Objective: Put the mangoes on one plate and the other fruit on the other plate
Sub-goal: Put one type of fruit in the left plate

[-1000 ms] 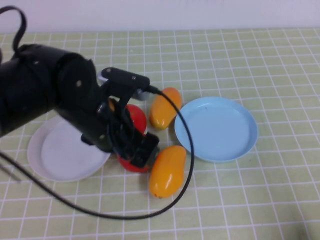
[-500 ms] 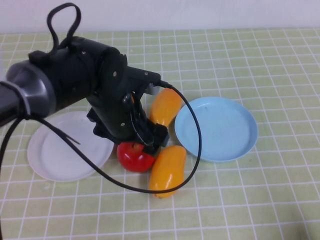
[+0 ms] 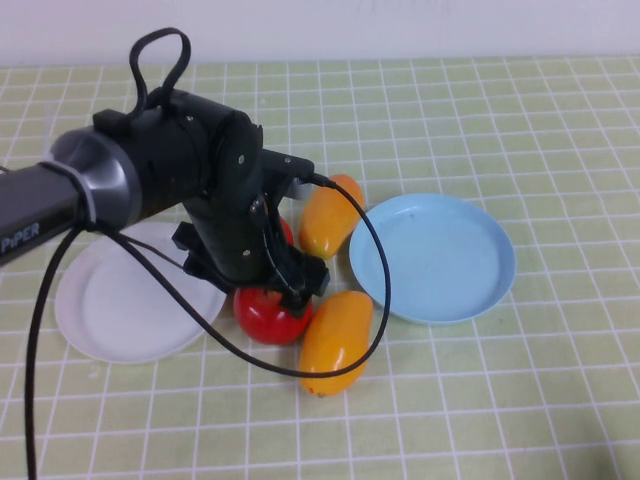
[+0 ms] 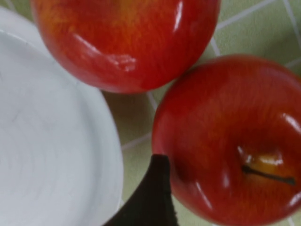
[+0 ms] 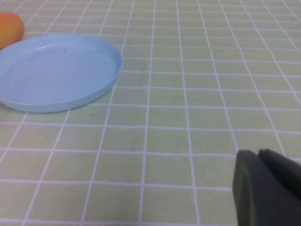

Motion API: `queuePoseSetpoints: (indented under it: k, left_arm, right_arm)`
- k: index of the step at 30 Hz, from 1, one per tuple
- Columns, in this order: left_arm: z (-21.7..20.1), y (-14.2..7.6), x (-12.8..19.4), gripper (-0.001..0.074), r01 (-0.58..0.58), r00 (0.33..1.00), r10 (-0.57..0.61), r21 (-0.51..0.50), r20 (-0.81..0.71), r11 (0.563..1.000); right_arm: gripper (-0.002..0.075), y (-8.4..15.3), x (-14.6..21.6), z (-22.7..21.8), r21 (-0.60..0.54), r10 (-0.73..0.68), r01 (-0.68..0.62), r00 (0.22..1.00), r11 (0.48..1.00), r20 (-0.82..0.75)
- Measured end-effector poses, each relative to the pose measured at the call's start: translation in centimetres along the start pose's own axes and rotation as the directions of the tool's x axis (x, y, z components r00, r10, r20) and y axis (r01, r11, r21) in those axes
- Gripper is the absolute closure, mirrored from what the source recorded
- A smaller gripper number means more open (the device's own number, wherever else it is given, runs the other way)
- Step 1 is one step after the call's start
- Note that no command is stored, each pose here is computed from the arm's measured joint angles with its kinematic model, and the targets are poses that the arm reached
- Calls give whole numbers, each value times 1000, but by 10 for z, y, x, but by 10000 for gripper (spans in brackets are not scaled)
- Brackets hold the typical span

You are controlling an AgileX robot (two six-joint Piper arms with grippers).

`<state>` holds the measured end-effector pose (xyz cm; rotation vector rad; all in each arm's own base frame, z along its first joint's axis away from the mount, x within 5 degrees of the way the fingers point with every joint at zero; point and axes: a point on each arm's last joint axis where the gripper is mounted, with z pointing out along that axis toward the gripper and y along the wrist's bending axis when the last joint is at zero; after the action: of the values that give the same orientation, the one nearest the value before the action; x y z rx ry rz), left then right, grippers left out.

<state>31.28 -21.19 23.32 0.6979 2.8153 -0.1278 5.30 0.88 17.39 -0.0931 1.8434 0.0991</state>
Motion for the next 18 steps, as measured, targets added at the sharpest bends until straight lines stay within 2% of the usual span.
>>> queuePoseSetpoints:
  k: [8,13,18]
  left_arm:
    - [8,0,-4,72,1,1000,-1,1,8,1000]
    - [9,2,-4,153,11,1000,-11,4,9,1000]
    - [9,2,-4,157,12,1000,-12,6,9,1000]
  right_arm:
    - [742,0,0,0,0,0,0,1000,1000,0]
    - [742,0,0,0,0,0,0,1000,1000,0]
    - [742,0,0,0,0,0,0,1000,1000,0]
